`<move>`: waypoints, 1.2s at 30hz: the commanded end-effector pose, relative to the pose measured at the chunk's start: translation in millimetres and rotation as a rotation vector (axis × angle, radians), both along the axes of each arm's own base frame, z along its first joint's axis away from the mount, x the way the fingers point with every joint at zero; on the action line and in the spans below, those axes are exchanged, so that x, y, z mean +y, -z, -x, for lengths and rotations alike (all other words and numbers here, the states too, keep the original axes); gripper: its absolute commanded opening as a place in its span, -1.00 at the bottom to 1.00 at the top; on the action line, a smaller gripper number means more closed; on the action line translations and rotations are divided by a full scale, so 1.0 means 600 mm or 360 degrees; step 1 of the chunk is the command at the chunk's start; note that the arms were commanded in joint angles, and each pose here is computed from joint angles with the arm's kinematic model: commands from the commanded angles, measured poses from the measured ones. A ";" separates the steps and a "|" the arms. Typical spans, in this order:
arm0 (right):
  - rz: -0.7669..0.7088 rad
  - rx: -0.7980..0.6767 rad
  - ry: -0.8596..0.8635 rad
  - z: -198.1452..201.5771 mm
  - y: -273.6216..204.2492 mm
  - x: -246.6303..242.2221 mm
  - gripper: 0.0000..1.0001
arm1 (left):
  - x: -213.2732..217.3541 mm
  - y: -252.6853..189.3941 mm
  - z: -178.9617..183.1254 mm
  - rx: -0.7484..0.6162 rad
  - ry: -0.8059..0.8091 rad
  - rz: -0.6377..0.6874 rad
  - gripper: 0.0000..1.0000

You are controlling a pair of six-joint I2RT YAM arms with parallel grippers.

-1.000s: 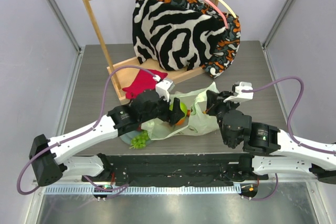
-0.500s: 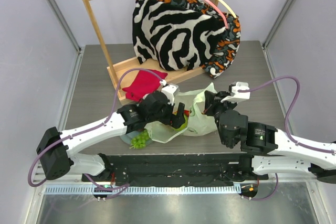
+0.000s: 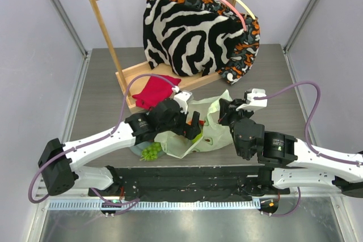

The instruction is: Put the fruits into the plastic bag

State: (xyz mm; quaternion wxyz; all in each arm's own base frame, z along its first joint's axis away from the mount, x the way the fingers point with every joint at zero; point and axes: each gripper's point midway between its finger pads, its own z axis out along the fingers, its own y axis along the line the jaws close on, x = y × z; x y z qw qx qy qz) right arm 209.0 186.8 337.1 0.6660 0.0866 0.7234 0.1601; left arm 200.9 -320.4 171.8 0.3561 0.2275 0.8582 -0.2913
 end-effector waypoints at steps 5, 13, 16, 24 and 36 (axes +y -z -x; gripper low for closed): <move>-0.0113 -0.0015 0.0032 -0.001 -0.020 -0.007 -0.98 | -0.020 -0.136 0.038 -0.0219 0.0277 0.0370 1.00; -0.0110 -0.0016 0.0042 -0.001 -0.021 -0.010 -0.98 | 0.027 -0.265 0.078 -0.0506 0.0378 0.0637 0.99; -0.0100 -0.0018 0.0036 -0.002 -0.026 -0.005 -0.98 | 0.062 -0.286 0.049 -0.0533 0.0218 0.0647 1.00; -0.0089 -0.0010 0.0015 -0.002 -0.025 0.001 -0.98 | 0.253 -0.229 -0.108 -0.0309 -0.0751 0.0558 0.99; -0.0114 -0.0003 0.0025 0.000 -0.020 -0.008 -0.98 | 0.399 0.031 -0.061 0.0199 -0.1433 0.0221 1.00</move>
